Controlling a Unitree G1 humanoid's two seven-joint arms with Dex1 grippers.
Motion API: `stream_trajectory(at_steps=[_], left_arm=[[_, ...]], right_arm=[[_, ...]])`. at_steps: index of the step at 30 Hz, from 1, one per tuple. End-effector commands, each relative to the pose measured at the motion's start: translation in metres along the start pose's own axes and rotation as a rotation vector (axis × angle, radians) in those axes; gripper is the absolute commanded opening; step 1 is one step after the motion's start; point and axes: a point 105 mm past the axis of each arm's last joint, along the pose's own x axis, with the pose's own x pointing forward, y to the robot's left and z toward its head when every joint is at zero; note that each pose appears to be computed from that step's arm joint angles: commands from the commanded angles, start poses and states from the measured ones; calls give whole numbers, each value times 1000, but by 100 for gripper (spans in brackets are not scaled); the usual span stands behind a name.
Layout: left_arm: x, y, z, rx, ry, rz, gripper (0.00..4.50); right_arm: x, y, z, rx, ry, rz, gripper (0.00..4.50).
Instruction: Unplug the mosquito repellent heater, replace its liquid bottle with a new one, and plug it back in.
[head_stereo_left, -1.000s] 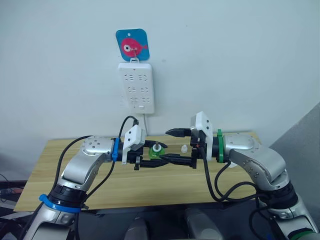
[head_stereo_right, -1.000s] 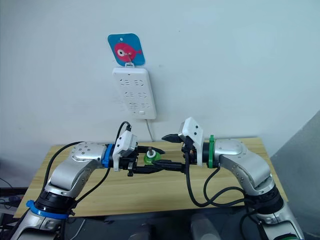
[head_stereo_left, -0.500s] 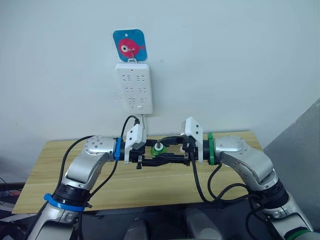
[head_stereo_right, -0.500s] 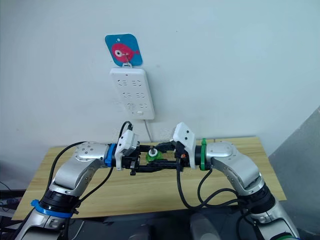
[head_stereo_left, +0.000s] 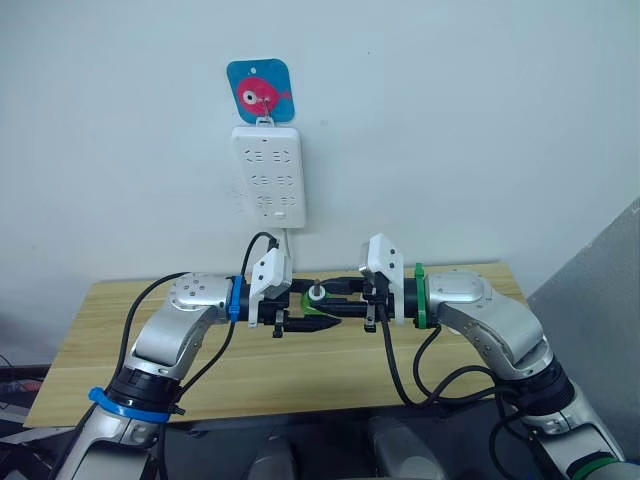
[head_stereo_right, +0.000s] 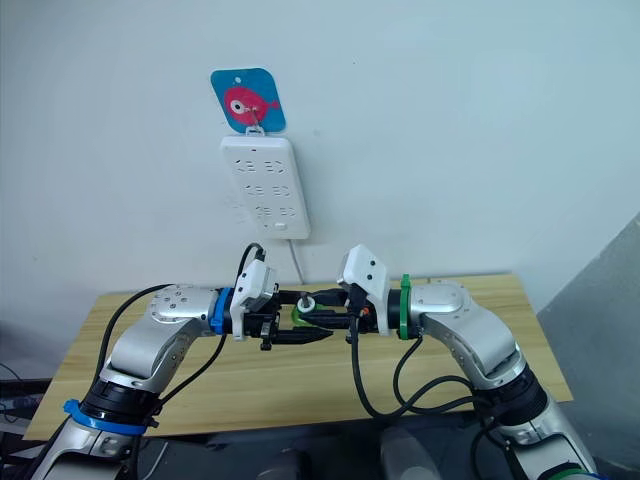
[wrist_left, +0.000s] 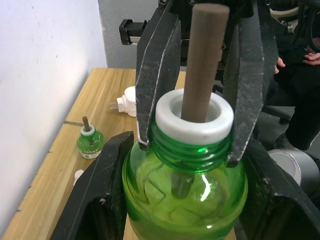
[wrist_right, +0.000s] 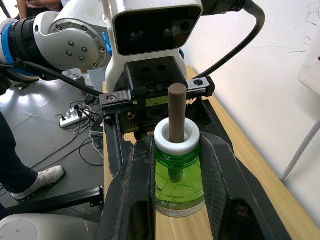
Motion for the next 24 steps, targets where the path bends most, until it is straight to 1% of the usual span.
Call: stream_trajectory(at_steps=[1,2,4,5,7,9,11,13,15,17,24], left_arm=[[-2,2,17,45,-67,11,232],[-3,3,19,39,-78,15,232],[-4,5,20,41,-81,22,306],[-4,5,20,41,-79,21,328],[-5,6,20,47,-73,32,391],[-7,9,18,16,-71,58,450],[-10,11,18,-51,-86,74,450],[-14,15,24,-143,-134,114,450],[-16,21,35,-192,-198,171,450],[-16,23,47,-237,-250,200,450],[-14,18,78,-433,-400,206,450]], right_arm=[[-2,0,16,-33,-66,13,84],[-3,0,16,-30,-71,12,84],[-4,0,17,-30,-78,9,84],[-5,-1,18,-27,-84,5,84],[-7,-3,20,-23,-96,-5,84],[-12,-7,23,-2,-119,-28,84],[-18,-13,28,33,-150,-57,84],[-27,-20,33,96,-198,-100,84],[-34,-24,36,166,-244,-134,84],[-43,-30,42,272,-324,-179,84],[-54,-32,56,509,-507,-212,84]])
